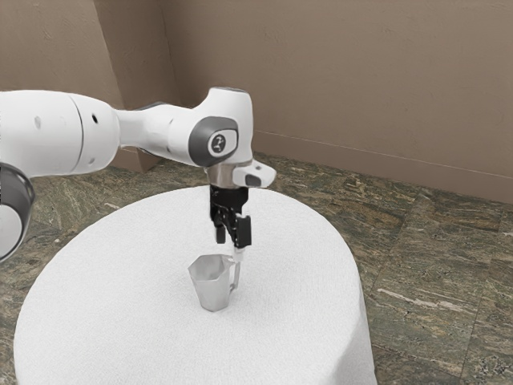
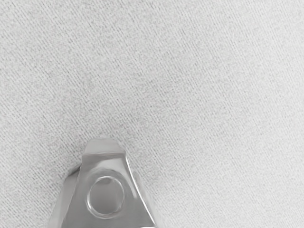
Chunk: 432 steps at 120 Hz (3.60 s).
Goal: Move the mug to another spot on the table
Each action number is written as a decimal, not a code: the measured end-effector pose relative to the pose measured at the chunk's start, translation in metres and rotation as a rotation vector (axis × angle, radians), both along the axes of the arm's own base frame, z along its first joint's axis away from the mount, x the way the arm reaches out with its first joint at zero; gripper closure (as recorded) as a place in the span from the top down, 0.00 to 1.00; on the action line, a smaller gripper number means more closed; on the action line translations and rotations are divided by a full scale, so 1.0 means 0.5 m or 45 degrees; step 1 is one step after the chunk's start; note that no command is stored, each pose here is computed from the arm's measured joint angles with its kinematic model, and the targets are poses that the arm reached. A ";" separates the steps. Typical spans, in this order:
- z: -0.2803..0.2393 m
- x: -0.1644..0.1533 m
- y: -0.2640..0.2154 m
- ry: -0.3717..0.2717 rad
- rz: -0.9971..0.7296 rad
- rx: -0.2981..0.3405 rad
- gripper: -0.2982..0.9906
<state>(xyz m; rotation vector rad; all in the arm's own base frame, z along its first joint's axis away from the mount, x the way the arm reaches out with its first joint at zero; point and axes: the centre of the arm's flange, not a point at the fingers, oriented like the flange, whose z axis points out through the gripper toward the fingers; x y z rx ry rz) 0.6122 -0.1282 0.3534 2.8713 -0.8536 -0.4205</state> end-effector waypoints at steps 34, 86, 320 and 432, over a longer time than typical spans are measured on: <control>-0.059 -0.004 -0.018 -0.069 -0.182 0.002 0.77; -0.130 0.001 -0.009 -0.115 -0.314 0.017 0.77; -0.017 0.047 0.022 -0.222 -0.033 0.205 0.21; -0.170 -0.043 0.170 0.015 0.135 0.296 0.16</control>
